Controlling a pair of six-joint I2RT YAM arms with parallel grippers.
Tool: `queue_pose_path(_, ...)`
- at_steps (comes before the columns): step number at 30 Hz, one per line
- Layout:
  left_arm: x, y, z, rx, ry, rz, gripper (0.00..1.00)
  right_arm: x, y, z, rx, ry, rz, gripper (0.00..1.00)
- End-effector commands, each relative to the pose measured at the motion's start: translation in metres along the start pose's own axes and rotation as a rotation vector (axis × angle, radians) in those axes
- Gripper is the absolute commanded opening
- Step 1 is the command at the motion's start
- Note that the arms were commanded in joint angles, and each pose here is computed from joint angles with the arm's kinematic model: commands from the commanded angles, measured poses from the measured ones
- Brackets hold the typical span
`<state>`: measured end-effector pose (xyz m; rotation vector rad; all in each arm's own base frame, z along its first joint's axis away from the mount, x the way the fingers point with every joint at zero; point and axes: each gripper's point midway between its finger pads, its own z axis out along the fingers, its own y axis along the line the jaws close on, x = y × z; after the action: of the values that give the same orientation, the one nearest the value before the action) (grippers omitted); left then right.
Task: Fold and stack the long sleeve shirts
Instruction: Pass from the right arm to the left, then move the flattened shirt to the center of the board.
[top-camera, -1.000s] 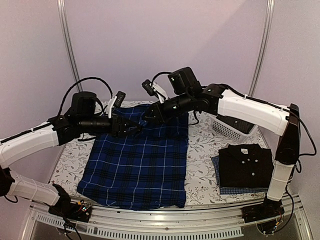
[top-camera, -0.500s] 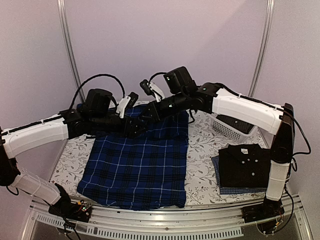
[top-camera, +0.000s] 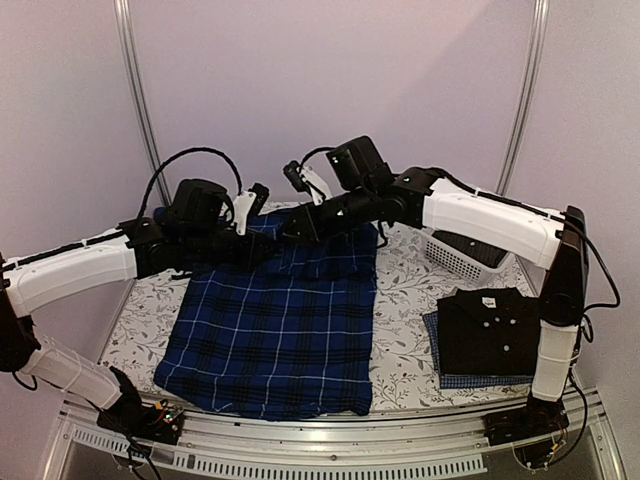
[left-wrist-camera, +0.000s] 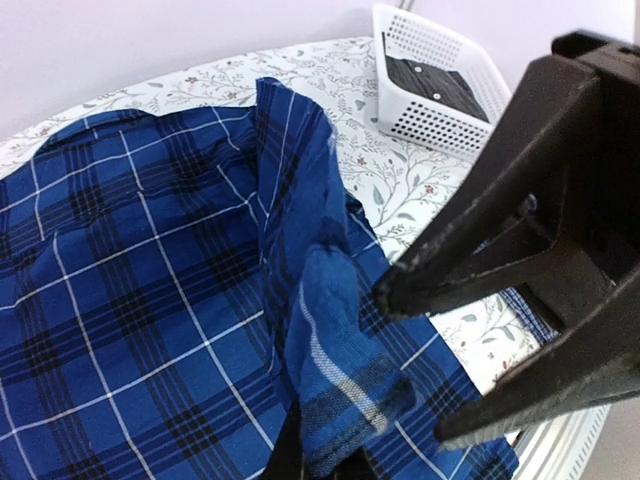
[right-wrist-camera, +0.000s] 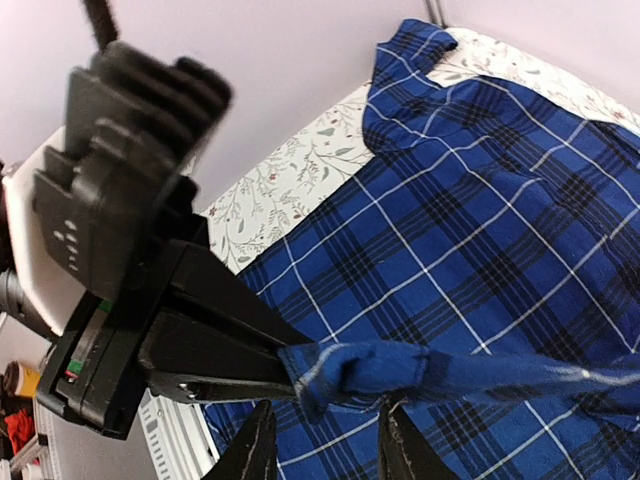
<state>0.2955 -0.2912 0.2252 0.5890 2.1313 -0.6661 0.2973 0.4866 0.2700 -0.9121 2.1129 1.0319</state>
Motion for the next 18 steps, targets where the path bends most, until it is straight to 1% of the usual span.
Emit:
queue_pose_path(1,-0.011,0.034,0.0,-0.117,-0.041,-0.098,0.0,-0.003,-0.046,-0.015,0.145,-0.047,0.087,0.36)
queue_pose_path(4,0.001,0.062,0.009,-0.145,0.004,-0.215,0.0,0.009,-0.084,-0.029,0.215,-0.074,0.19,0.38)
queue_pose_path(8,0.028,0.085,0.031,-0.143,0.085,-0.31,0.0,0.035,-0.127,-0.038,0.259,-0.082,0.305,0.37)
queue_pose_path(11,0.045,0.097,0.051,-0.134,0.128,-0.364,0.0,0.053,-0.15,-0.027,0.29,-0.06,0.347,0.35)
queue_pose_path(16,0.077,0.118,0.075,-0.165,0.206,-0.437,0.0,0.084,-0.194,0.001,0.329,-0.004,0.422,0.25)
queue_pose_path(18,0.09,0.125,0.084,-0.181,0.237,-0.454,0.0,0.096,-0.212,0.009,0.352,0.011,0.45,0.23)
